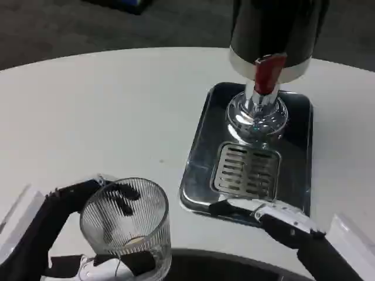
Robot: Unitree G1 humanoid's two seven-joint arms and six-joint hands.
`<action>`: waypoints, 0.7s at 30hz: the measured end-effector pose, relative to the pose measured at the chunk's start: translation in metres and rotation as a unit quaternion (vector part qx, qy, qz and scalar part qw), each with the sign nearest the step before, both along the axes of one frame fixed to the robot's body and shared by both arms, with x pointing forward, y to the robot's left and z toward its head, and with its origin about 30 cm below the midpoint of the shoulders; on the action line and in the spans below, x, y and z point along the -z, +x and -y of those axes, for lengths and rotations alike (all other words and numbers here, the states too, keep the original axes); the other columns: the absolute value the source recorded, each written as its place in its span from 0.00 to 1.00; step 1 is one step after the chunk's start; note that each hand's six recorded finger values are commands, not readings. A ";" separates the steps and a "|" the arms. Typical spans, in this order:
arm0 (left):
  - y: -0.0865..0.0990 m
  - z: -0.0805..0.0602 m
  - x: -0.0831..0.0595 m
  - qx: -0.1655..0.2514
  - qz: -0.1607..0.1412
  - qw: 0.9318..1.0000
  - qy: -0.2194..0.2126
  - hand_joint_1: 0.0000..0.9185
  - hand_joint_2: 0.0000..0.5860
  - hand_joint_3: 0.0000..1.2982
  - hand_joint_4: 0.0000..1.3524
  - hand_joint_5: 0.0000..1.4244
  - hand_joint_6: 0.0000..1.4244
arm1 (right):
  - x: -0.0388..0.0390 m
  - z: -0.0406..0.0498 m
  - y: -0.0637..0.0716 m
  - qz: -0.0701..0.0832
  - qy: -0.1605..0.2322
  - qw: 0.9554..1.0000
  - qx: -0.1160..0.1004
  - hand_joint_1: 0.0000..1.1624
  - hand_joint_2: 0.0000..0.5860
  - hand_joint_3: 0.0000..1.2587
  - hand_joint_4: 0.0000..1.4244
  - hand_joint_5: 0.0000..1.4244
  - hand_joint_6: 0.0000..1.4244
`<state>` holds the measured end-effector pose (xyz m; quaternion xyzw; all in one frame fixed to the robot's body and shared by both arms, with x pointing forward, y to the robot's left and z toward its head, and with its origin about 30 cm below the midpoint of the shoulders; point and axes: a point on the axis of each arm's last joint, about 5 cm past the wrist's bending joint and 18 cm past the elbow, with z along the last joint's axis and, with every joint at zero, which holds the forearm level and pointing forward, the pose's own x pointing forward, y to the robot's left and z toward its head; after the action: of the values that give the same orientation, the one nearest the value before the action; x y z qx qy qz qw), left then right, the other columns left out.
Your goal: Grasp the cup under the faucet to collect the drink, then remove the cup.
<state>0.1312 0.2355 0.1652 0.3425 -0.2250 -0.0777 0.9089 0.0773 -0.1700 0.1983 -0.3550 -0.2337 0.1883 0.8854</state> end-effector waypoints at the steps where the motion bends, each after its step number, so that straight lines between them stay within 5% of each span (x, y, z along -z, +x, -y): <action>1: 0.000 0.000 0.000 0.000 0.000 1.000 0.000 0.76 0.10 0.61 0.60 0.64 0.52 | 0.0000 -0.0003 0.000 0.000 0.001 1.000 -0.001 0.46 0.75 0.21 0.15 0.13 0.08; 21: 0.001 0.001 0.000 0.002 0.002 1.000 0.000 0.76 0.10 0.61 0.60 0.64 0.52 | -0.0001 -0.0008 0.000 0.002 0.002 1.000 -0.002 0.46 0.75 0.21 0.15 0.13 0.08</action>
<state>0.1323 0.2348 0.1657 0.3417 -0.2276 -0.0788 0.9084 0.0778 -0.1692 0.1984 -0.3532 -0.2363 0.1886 0.8853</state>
